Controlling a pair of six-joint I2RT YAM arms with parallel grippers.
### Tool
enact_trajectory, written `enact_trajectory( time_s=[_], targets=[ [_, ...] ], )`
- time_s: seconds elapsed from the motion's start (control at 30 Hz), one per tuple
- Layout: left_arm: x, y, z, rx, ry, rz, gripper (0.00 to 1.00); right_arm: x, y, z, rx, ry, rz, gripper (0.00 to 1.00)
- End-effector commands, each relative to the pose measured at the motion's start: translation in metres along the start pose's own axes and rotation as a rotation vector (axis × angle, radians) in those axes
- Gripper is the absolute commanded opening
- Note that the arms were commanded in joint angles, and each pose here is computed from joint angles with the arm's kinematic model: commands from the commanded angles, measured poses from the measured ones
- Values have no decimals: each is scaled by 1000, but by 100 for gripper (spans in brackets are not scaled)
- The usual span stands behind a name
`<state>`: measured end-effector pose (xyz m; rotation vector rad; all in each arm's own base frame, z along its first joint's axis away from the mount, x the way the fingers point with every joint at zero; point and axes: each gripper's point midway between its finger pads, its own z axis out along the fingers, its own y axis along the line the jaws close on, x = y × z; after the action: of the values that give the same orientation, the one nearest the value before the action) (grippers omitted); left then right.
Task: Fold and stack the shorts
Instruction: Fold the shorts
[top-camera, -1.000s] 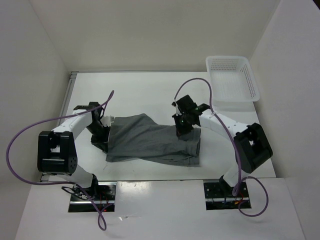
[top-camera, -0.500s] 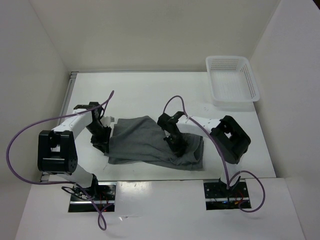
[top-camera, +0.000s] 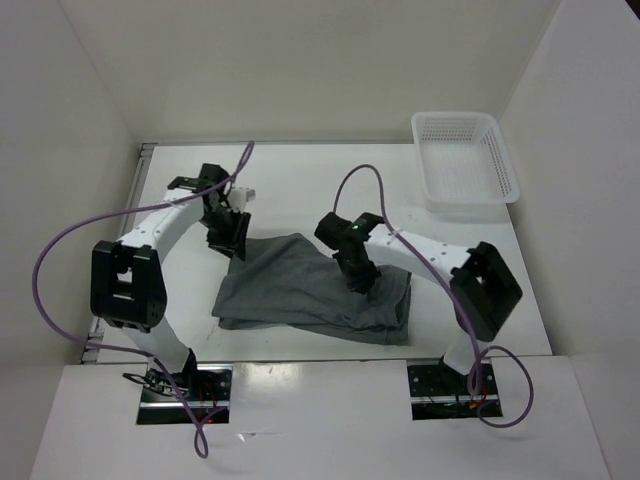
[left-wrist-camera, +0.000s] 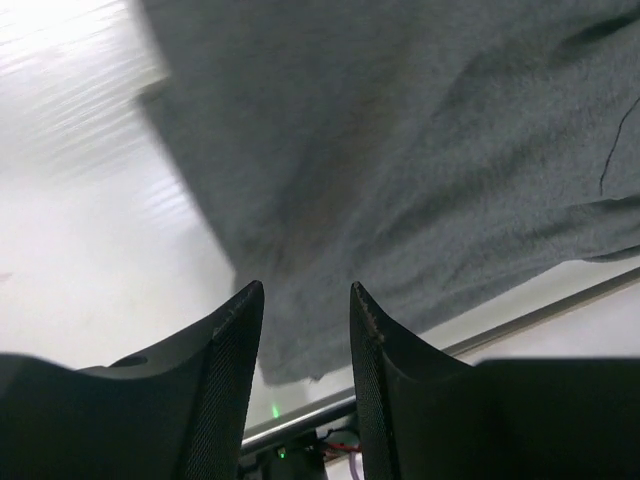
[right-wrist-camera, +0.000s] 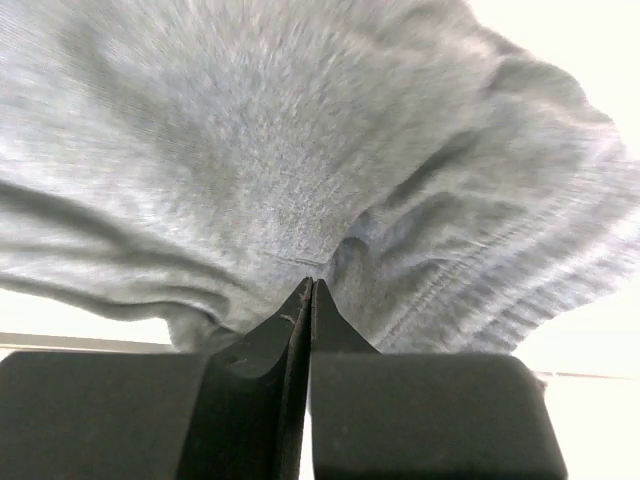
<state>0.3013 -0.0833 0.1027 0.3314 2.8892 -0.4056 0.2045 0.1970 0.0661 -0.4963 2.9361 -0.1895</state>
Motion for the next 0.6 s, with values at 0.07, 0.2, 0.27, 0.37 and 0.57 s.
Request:
enact_trajectory(
  time_s=[0.07,0.2,0.27,0.37,0.57],
  targets=[
    [1,-11,46,31,20,62,46,-17,-12,7,-30,-115,191,0],
    [-3,-13,66,57,-9,80,44,-33,-10,26,-9,-135,194,0],
    [-3,2,79,-9,-8,80,42,-34,-7,49,-1,-102,188,0],
    [-14,7,88,-8,-56,80,39,-41,-14,71,56,-109,162,0],
    [-60,35,92,-57,-179,57,38,-136,-38,77,74,-271,225,0]
  ],
)
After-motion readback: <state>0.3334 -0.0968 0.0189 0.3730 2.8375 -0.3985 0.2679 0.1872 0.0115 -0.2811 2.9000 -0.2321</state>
